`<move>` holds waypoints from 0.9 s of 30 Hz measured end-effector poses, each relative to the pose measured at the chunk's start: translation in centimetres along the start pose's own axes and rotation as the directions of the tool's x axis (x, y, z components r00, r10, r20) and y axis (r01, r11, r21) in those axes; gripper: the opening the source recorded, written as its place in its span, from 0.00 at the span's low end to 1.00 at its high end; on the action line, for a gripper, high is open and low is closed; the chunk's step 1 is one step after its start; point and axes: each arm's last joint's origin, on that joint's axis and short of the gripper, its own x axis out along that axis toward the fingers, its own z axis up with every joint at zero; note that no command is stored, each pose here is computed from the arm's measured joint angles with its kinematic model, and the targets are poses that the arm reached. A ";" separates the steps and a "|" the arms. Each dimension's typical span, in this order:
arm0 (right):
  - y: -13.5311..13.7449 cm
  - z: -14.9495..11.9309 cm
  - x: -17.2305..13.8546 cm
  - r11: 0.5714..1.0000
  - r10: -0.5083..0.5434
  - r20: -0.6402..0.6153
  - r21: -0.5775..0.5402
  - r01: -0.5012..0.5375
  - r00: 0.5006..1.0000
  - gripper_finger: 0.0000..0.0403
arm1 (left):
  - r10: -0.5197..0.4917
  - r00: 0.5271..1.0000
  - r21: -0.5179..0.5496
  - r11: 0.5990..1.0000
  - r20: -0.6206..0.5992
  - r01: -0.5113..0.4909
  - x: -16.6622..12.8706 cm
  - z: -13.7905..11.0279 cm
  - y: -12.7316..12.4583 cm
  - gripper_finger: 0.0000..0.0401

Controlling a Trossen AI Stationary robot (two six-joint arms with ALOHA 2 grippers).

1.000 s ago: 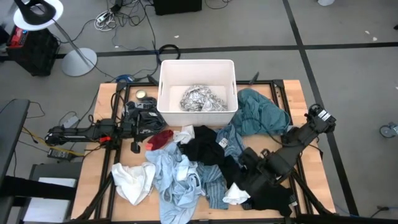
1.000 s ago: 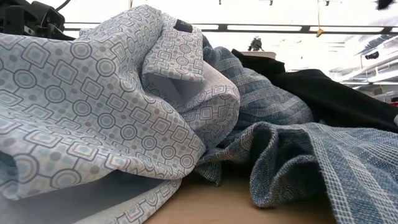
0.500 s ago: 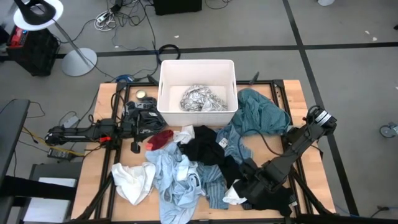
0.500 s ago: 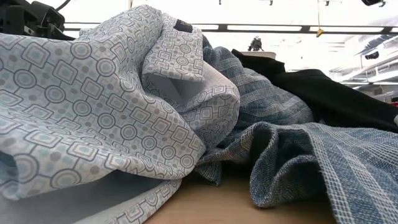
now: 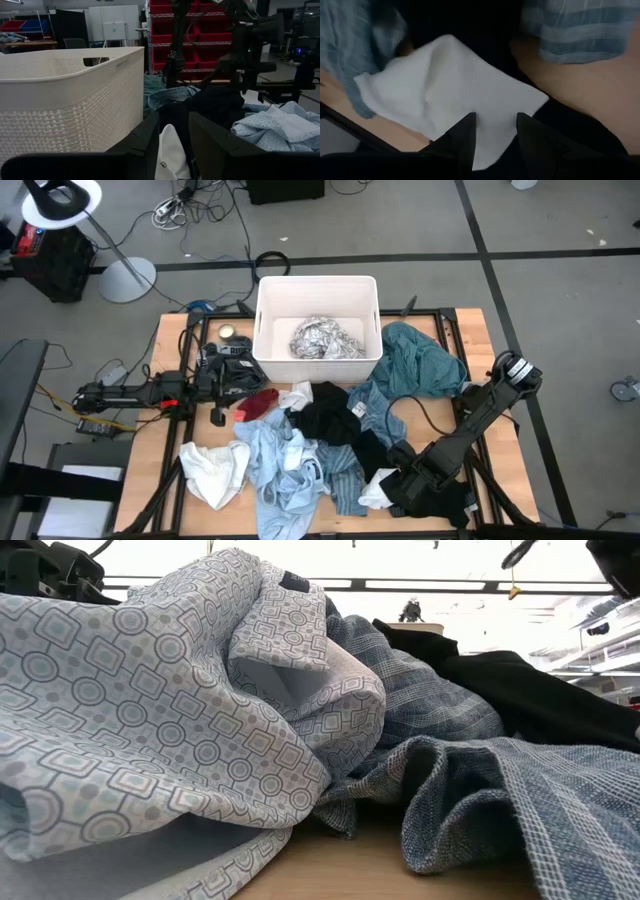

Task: Sort clothes
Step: Put the white towel into the laundry bin

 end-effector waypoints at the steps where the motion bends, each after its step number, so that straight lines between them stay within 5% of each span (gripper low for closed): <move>1: 0.0 0.0 0.3 1.000 0.013 -0.004 0.001 -0.013 1.000 0.35 | -0.001 1.000 0.000 1.000 0.000 0.001 0.0 0.0 0.0 0.28; 8: -0.4 -0.1 1.9 0.998 0.069 -0.031 -0.002 -0.069 0.997 0.32 | 0.000 1.000 0.000 1.000 0.000 0.000 0.0 0.0 0.0 0.28; 15: -0.5 -0.1 2.5 0.992 0.094 -0.024 -0.078 -0.096 0.995 0.03 | 0.000 1.000 0.000 1.000 0.000 0.000 0.0 0.0 0.0 0.28; 27: 0.4 0.9 -0.4 0.994 0.007 0.044 -0.106 -0.002 0.999 0.00 | 0.000 1.000 0.000 1.000 0.000 0.000 0.0 0.0 0.0 0.28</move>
